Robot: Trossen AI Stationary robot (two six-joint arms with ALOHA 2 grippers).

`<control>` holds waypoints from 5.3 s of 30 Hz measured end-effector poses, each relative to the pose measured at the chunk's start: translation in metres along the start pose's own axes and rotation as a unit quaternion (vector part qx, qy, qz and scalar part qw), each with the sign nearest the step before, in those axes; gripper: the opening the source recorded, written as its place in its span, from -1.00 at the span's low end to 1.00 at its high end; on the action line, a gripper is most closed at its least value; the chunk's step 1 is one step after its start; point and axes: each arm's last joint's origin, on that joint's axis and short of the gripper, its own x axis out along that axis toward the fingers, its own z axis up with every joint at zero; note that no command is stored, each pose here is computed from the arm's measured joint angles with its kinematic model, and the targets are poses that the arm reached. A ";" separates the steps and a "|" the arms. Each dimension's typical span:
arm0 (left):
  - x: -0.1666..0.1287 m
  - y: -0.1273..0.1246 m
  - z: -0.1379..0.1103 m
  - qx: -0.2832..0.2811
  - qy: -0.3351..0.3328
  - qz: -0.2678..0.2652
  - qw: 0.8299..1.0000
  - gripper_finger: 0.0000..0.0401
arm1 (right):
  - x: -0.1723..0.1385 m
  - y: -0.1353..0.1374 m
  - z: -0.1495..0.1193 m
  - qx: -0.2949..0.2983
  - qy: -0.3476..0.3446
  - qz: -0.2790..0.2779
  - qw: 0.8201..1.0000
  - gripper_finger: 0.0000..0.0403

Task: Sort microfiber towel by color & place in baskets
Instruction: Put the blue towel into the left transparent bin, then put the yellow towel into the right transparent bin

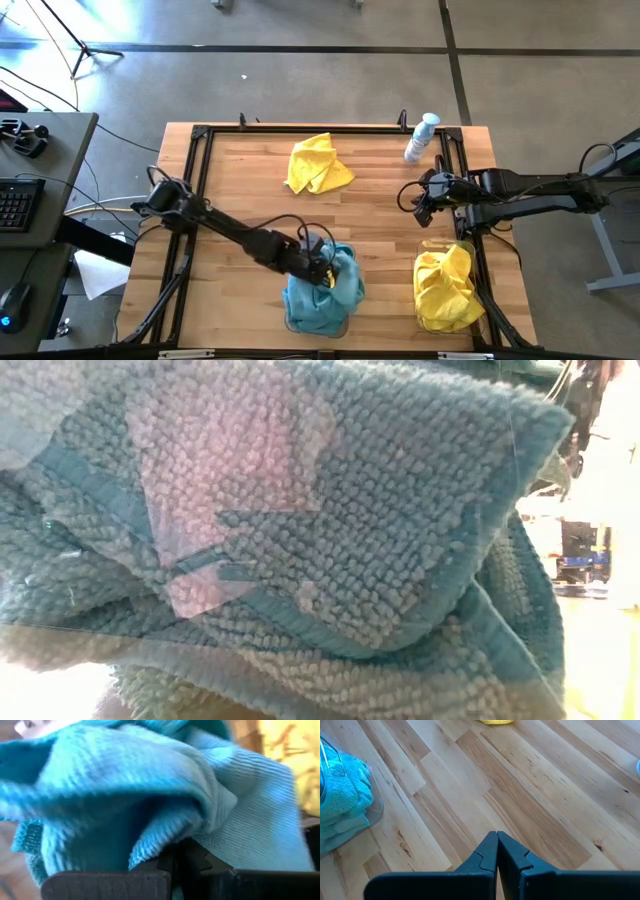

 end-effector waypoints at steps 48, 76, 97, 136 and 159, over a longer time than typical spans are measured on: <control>-0.016 -0.009 0.015 -0.024 0.006 -0.010 1.000 -0.49 | 0.000 -0.002 -0.002 -0.014 0.011 -0.009 1.000 -1.00; -0.073 0.003 0.061 0.308 0.036 0.179 0.934 -0.53 | 0.041 0.048 0.047 -0.007 -0.119 0.132 0.984 -0.86; -0.136 0.171 0.080 0.334 -0.011 0.060 0.941 -0.53 | 0.153 0.115 0.198 -0.031 -0.015 -0.019 0.999 0.00; -0.128 0.229 0.080 0.340 0.020 -0.003 0.940 -0.53 | 0.324 0.091 0.206 0.100 0.236 -0.121 0.959 -0.87; -0.128 0.231 0.085 0.348 -0.037 0.062 0.935 -0.53 | 0.081 0.143 0.256 0.042 0.044 -0.029 0.998 -0.95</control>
